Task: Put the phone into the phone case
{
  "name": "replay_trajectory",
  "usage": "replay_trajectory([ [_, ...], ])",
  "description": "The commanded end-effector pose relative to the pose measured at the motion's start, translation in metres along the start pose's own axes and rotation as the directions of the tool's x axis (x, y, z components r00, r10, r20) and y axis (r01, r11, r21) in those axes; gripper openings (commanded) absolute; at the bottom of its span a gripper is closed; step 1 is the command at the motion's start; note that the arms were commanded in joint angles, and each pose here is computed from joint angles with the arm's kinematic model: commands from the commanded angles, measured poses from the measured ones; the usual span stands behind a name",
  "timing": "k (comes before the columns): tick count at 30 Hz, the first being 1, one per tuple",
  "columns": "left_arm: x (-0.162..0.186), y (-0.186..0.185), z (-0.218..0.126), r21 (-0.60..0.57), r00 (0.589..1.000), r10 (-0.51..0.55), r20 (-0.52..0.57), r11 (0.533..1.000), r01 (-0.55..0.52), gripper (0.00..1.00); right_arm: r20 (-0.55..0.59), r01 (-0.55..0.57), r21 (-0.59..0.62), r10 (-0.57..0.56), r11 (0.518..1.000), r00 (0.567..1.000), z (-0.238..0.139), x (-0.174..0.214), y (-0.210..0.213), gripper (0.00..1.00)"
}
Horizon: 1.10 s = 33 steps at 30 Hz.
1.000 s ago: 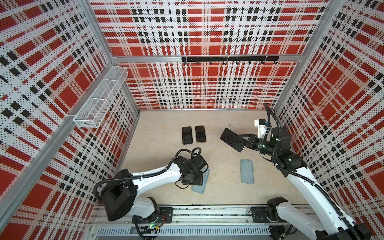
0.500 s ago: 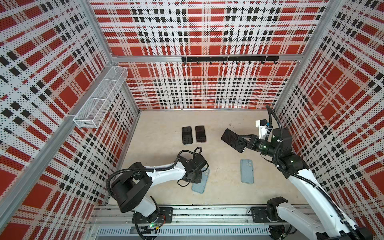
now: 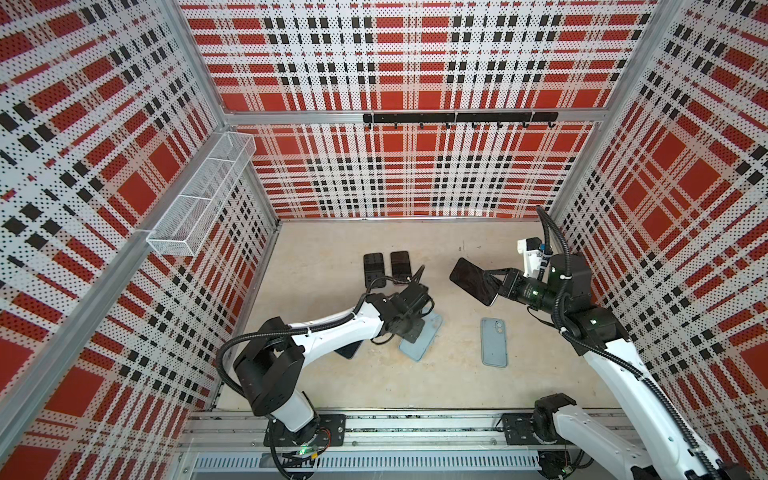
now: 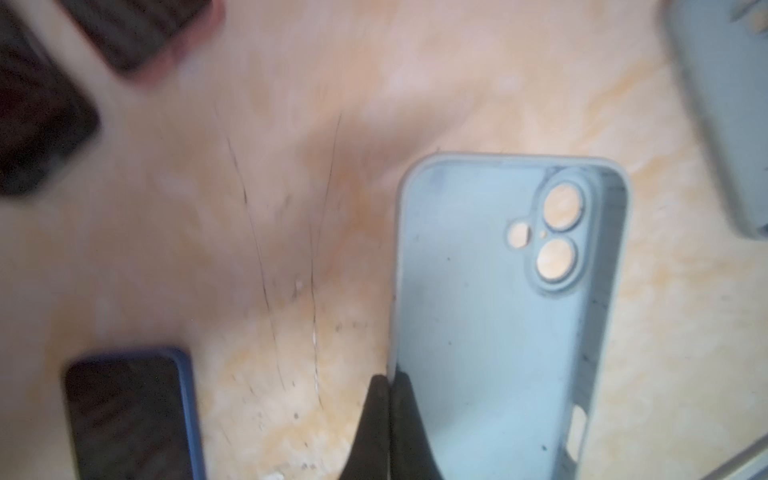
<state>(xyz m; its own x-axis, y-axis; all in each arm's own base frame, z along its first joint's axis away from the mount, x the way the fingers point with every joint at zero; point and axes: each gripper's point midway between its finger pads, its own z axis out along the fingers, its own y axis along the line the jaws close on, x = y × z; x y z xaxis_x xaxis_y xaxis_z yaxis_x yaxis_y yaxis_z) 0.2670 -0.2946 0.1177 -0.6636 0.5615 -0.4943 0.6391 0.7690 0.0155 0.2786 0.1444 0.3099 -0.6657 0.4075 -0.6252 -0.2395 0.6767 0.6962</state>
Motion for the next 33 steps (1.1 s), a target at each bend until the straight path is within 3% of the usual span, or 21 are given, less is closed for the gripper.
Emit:
replay_trajectory([
  [1, -0.015, 0.002, -0.013, 0.03, 0.917, 0.398, -0.023, 0.917, -0.397, 0.0, 0.075, 0.055, -0.031, -0.053, 0.998, 0.996, -0.028, -0.019, 0.02, 0.0],
  [2, -0.017, 0.003, -0.016, 0.057, 0.892, 0.452, -0.011, 0.891, -0.451, 0.0, 0.065, 0.047, -0.027, -0.045, 0.999, 0.997, -0.032, -0.017, 0.019, 0.0],
  [4, -0.033, 0.012, -0.026, 0.073, 0.885, 0.46, 0.065, 0.883, -0.464, 0.0, 0.033, 0.025, -0.014, -0.025, 1.0, 0.999, -0.037, -0.01, 0.014, 0.0],
  [7, -0.044, 0.015, -0.026, 0.073, 0.857, 0.506, 0.096, 0.856, -0.513, 0.0, -0.011, 0.004, 0.022, -0.004, 1.0, 1.0, -0.043, 0.001, 0.005, 0.0],
  [12, -0.025, 0.021, 0.011, 0.087, 0.783, 0.617, -0.071, 0.786, -0.612, 0.0, -0.067, -0.028, 0.027, 0.03, 0.999, 0.997, -0.042, 0.014, 0.0, 0.0],
  [21, 0.0, 0.014, 0.061, 0.205, 0.761, 0.631, -0.149, 0.773, -0.601, 0.0, -0.207, -0.117, 0.039, 0.122, 0.992, 0.971, -0.027, 0.048, -0.017, 0.0],
  [25, 0.01, 0.021, 0.08, 0.21, 0.762, 0.621, -0.184, 0.782, -0.587, 0.0, -0.234, -0.131, 0.057, 0.14, 0.99, 0.962, -0.024, 0.054, -0.023, 0.0],
  [29, 0.009, 0.036, 0.087, 0.167, 0.792, 0.574, -0.209, 0.819, -0.549, 0.0, -0.234, -0.125, 0.064, 0.136, 0.99, 0.963, -0.022, 0.052, -0.025, 0.0],
  [31, 0.002, 0.05, 0.083, 0.111, 0.824, 0.528, -0.206, 0.849, -0.517, 0.07, -0.231, -0.121, 0.063, 0.132, 0.991, 0.964, -0.02, 0.05, -0.024, 0.0],
  [33, -0.011, 0.069, 0.073, 0.024, 0.87, 0.456, -0.188, 0.888, -0.46, 0.22, -0.226, -0.12, 0.059, 0.13, 0.991, 0.965, -0.017, 0.046, -0.024, 0.0],
])
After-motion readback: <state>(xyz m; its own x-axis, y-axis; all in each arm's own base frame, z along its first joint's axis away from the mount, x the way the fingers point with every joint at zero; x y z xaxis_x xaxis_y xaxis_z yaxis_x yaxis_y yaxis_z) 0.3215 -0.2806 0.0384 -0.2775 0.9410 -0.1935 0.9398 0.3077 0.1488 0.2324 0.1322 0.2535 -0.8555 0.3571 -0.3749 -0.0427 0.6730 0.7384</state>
